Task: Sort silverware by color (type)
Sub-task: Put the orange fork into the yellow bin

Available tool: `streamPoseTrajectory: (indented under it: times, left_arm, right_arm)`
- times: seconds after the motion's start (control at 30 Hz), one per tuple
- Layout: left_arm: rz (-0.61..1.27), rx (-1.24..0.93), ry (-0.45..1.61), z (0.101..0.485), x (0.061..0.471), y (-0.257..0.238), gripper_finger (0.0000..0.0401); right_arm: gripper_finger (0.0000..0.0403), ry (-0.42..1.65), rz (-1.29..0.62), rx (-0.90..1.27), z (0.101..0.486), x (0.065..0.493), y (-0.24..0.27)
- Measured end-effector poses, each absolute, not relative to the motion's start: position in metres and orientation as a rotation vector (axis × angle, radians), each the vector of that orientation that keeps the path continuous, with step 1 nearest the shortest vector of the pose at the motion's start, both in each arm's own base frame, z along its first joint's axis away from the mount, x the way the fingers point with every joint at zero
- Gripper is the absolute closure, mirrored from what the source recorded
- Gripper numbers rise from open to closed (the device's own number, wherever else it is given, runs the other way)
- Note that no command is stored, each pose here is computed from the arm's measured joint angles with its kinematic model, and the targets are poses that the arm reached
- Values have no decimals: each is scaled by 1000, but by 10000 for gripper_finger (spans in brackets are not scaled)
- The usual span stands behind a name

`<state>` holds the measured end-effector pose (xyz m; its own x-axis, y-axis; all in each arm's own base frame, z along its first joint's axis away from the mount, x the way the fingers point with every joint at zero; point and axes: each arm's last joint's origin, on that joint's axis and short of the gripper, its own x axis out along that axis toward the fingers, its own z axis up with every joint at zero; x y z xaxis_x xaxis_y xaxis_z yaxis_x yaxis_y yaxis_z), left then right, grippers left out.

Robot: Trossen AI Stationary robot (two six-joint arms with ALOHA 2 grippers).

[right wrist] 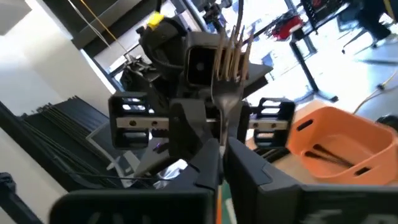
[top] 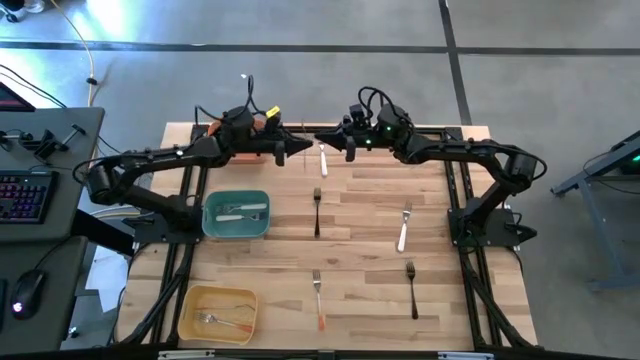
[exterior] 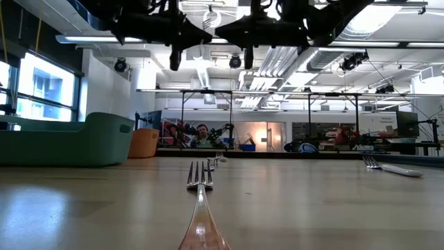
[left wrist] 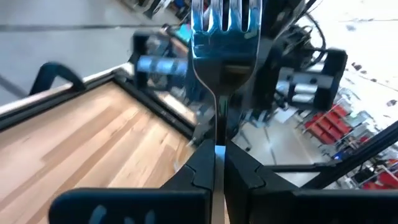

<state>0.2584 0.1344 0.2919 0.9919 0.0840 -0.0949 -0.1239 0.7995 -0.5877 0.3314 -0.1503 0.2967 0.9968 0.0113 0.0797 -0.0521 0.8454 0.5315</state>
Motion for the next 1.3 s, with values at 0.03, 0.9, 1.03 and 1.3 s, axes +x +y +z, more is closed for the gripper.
streamPoseTrajectory:
  times: [0.03, 0.9, 1.03, 1.3]
  left_arm:
    - [118, -631, 80, 293, 255, 133, 397]
    - [-60, -569, 939, 334, 179, -36, 400]
    - [-99, -570, 1070, 324, 178, -73, 400]
    - [-176, -500, 1280, 291, 183, -146, 399]
  right_arm:
    - [381, -70, 27, 548, 299, 329, -151]
    - [399, 226, -22, 337, 294, 286, -172]
    - [402, 281, -11, 328, 288, 284, -171]
    - [402, 342, -7, 301, 282, 281, -171]
